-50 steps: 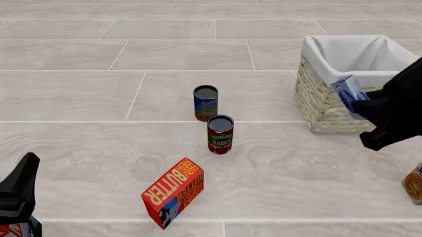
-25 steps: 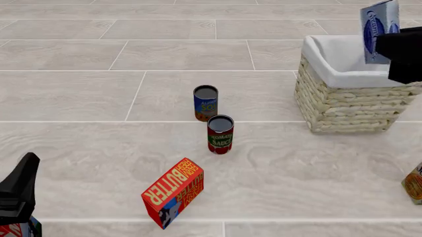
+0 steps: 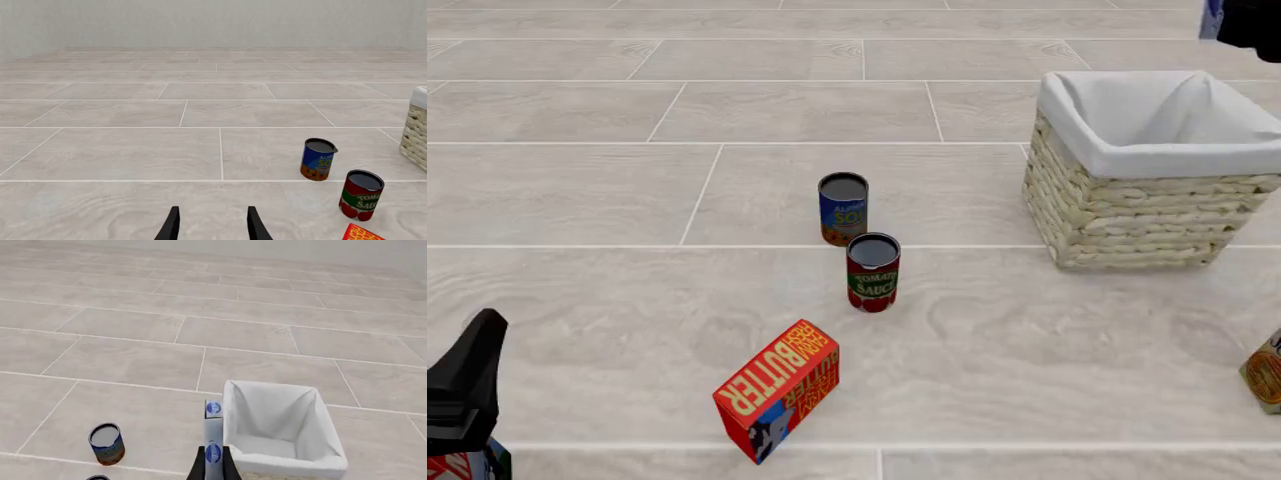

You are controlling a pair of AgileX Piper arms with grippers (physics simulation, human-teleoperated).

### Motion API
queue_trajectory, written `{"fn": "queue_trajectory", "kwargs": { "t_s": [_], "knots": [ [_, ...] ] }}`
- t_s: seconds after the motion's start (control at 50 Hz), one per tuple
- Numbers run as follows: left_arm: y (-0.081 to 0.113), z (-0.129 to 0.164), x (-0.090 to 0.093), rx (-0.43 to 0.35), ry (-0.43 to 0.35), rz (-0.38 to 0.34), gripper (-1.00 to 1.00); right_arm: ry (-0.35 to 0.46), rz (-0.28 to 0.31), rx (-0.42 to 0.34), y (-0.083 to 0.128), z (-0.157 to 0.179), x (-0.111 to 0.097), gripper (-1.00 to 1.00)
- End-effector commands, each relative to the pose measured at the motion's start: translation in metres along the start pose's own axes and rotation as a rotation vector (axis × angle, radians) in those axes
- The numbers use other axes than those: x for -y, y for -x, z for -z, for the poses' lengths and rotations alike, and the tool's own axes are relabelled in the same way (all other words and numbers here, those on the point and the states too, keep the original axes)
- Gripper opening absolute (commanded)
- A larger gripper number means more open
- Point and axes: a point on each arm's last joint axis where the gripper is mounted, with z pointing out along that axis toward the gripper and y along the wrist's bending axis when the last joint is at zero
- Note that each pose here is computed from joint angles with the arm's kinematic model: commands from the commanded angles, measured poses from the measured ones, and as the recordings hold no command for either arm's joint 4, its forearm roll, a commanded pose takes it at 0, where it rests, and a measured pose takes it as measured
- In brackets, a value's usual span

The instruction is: Pick the cream cheese and place it in the basket.

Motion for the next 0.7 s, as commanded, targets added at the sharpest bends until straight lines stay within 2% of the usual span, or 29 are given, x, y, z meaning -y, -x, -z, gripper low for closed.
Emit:
{"fn": "queue_trajectory", "kwargs": {
  "t_s": [0.02, 0.08, 0.22, 0.58, 0.7],
  "knots": [
    [0.0, 0.0, 0.0, 0.0, 0.0, 0.0, 1.0, -0.066, -0.025, -0.008, -0.001, -0.039, 0.016, -1.0],
    [0.0, 0.0, 0.0, 0.0, 0.0, 0.0, 1.0, -0.085, -0.01, -0.025, -0.003, -0.047, 0.021, -1.0],
    [0.0, 0.0, 0.0, 0.0, 0.0, 0.0, 1.0, -0.147, -0.03, -0.054, -0.01, -0.069, 0.04, -1.0],
    [0.0, 0.0, 0.0, 0.0, 0.0, 0.0, 1.0, -0.176, -0.056, -0.111, -0.012, -0.099, 0.054, -1.0],
    [0.0, 0.0, 0.0, 0.0, 0.0, 0.0, 1.0, -0.19, -0.06, -0.152, -0.02, -0.115, 0.062, -1.0]
  ]
}}
